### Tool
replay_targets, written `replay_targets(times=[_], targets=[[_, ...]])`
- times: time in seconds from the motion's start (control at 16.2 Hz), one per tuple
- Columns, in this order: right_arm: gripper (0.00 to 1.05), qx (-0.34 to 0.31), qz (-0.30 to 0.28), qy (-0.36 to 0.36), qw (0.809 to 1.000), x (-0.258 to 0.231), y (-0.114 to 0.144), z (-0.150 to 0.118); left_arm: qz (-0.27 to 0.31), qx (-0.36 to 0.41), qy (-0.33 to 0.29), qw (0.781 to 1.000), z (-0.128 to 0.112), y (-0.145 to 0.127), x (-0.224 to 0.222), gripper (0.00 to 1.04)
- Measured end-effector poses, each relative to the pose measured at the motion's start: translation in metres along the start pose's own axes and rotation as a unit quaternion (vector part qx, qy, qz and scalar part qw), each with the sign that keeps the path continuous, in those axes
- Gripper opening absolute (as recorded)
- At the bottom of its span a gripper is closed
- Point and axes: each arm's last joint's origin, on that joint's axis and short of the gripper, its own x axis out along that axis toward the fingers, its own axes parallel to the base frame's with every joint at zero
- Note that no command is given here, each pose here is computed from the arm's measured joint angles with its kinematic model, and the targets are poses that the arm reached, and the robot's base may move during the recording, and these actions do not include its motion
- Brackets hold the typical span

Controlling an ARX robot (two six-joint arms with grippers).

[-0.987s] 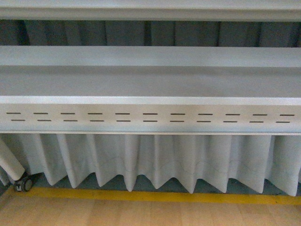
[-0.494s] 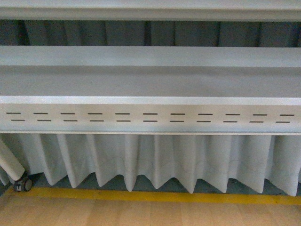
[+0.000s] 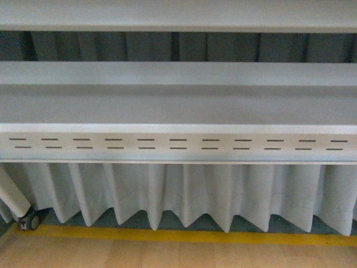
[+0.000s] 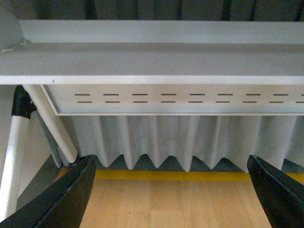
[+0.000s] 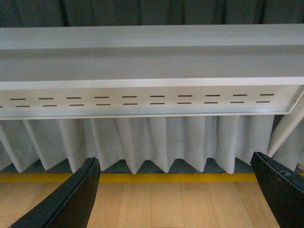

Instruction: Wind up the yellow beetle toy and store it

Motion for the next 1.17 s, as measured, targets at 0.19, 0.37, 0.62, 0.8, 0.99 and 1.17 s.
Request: replay_targets(times=[0.19, 0.37, 0.62, 0.8, 0.99, 1.17], targets=[[0.98, 0.000, 0.000, -0.001, 1.000, 0.0000, 0.0000, 0.0001, 0.000, 0.000, -0.001, 1.000, 0.0002, 0.0000, 0.0000, 0.98], [0.98, 0.000, 0.000, -0.001, 1.000, 0.0000, 0.0000, 0.0001, -0.001, 0.000, -0.001, 1.000, 0.0002, 0.0000, 0.0000, 0.98], [0.98, 0.000, 0.000, -0.001, 1.000, 0.0000, 0.0000, 0.0002, 0.000, 0.000, -0.001, 1.000, 0.0003, 0.0000, 0.0000, 0.98], [0.98, 0.000, 0.000, -0.001, 1.000, 0.0000, 0.0000, 0.0002, 0.000, 0.000, -0.001, 1.000, 0.0001, 0.0000, 0.0000, 0.98], [0.98, 0.001, 0.000, -0.001, 1.000, 0.0000, 0.0000, 0.0003, 0.001, 0.000, -0.001, 1.000, 0.0003, 0.0000, 0.0000, 0.98], [0.98, 0.001, 0.000, -0.001, 1.000, 0.0000, 0.0000, 0.0002, 0.001, 0.000, -0.002, 1.000, 0.0003, 0.0000, 0.0000, 0.98]])
